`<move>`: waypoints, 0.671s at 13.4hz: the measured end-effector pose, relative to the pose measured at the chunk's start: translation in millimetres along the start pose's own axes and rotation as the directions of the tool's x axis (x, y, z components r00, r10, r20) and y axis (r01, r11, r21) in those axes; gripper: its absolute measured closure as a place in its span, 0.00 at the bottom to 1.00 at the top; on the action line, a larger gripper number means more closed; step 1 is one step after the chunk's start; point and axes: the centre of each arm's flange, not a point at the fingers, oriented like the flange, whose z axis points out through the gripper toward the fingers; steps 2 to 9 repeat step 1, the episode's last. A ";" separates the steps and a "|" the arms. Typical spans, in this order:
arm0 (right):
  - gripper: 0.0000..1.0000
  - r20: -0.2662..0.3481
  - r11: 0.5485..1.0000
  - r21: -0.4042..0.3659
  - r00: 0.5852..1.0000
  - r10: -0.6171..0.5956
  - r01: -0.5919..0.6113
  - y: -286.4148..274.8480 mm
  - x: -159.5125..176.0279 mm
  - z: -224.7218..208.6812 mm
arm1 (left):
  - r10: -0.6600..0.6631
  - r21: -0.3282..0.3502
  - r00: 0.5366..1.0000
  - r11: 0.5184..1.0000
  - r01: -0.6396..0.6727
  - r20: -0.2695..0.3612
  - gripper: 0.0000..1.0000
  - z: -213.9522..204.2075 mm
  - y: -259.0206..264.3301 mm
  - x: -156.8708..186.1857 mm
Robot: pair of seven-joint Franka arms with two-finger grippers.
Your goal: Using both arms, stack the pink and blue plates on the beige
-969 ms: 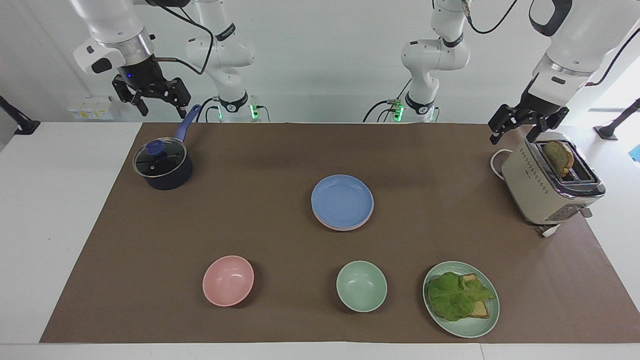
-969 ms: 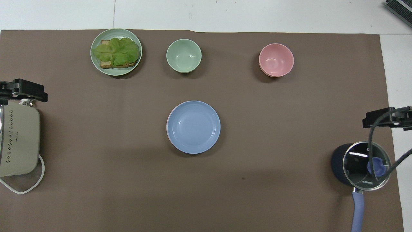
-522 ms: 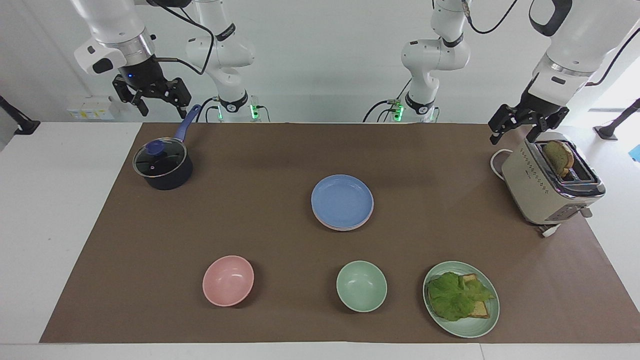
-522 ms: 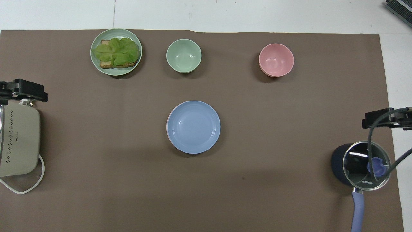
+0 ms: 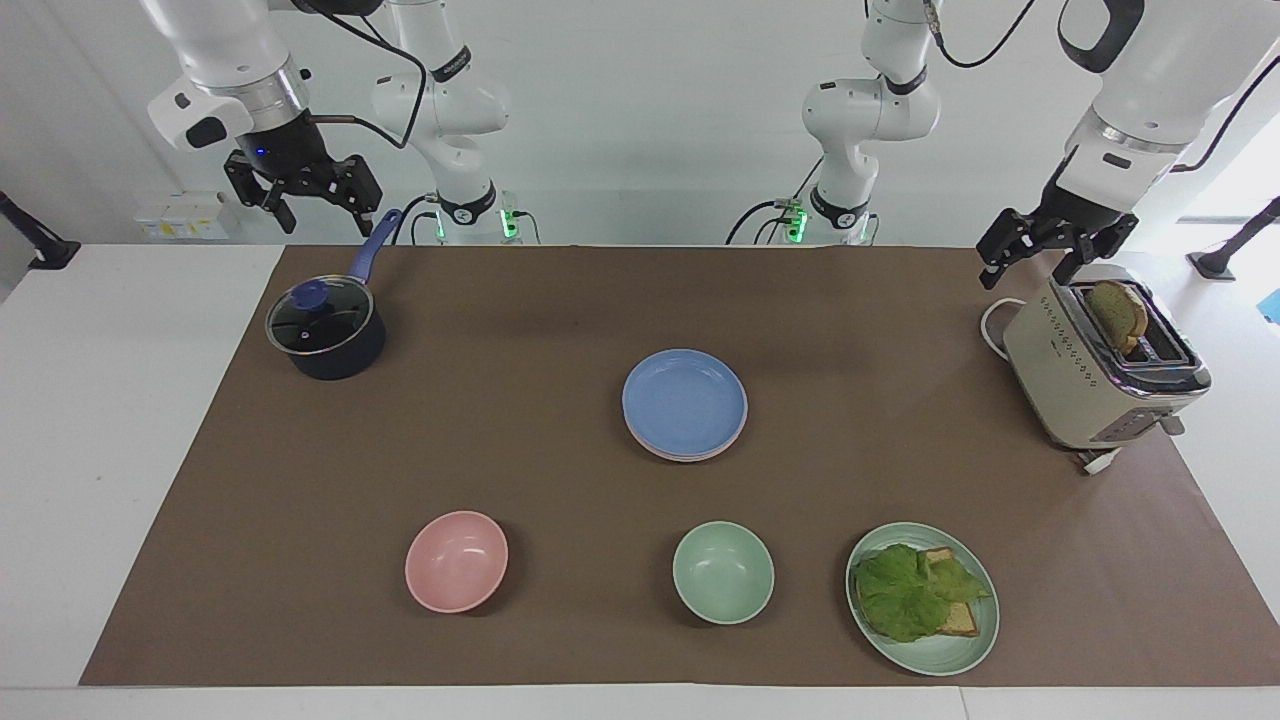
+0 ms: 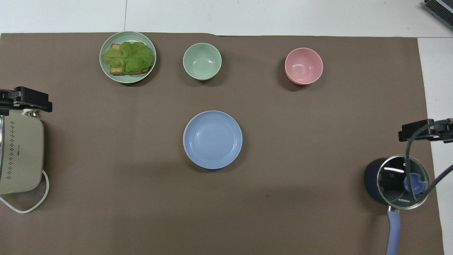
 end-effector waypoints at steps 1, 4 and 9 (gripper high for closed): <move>0.00 0.000 1.000 0.000 1.000 0.000 0.000 0.0 0.0 0.0 | 0.000 0.000 1.000 1.000 0.000 0.000 0.00 0.0 0.0 0.0; 0.00 0.000 1.000 0.000 1.000 0.000 0.000 0.0 0.0 0.0 | 0.000 0.000 1.000 1.000 0.000 0.000 0.00 0.0 0.0 0.0; 0.00 0.000 1.000 0.000 1.000 0.000 0.000 0.0 0.0 0.0 | 0.000 0.000 1.000 1.000 0.000 0.000 0.00 0.0 0.0 0.0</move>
